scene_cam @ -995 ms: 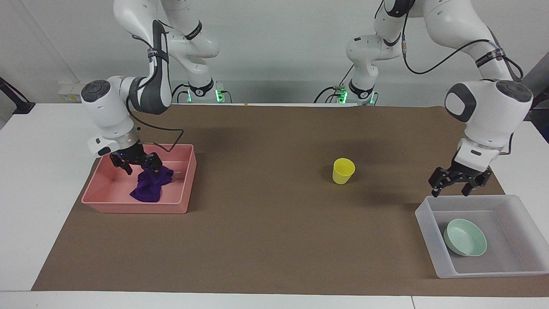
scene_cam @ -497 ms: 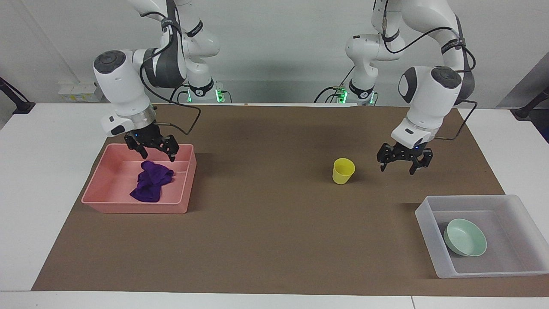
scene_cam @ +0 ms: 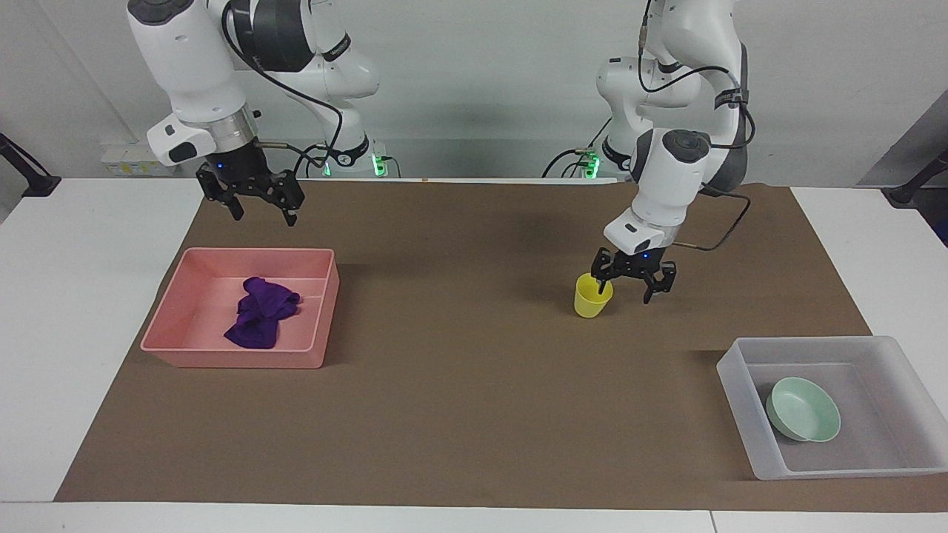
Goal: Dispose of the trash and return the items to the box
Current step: 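Grasp the yellow cup with the left gripper while the right gripper withdraws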
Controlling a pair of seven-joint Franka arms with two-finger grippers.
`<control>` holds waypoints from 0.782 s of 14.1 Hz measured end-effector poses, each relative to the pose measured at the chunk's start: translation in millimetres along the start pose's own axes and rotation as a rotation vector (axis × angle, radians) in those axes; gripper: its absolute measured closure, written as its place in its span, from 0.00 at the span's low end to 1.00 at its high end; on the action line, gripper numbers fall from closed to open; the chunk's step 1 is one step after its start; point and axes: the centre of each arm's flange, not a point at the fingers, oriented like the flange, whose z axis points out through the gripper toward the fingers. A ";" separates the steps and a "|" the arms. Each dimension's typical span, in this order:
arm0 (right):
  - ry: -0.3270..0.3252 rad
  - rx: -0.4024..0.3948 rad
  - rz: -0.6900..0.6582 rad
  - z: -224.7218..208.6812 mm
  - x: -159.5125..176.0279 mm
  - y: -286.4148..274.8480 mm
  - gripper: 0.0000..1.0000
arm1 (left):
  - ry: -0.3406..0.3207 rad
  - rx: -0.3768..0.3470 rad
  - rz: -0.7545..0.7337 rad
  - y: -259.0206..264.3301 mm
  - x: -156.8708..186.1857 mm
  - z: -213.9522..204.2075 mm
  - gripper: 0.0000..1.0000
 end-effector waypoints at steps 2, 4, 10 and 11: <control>-0.014 -0.005 0.011 -24.6 -4.1 7.3 0.00 | -0.001 -0.001 0.002 1.3 -6.1 14.2 0.33; -0.018 -0.006 0.023 -34.1 -5.1 15.1 0.00 | 0.002 -0.003 0.006 3.6 -7.8 25.1 0.58; -0.029 -0.007 0.007 -28.5 -2.4 17.2 0.00 | -0.008 -0.002 -0.001 1.9 -9.6 26.6 0.93; -0.032 -0.008 0.005 -27.1 -2.6 17.2 0.00 | -0.009 0.000 -0.010 -3.2 -6.7 21.2 0.93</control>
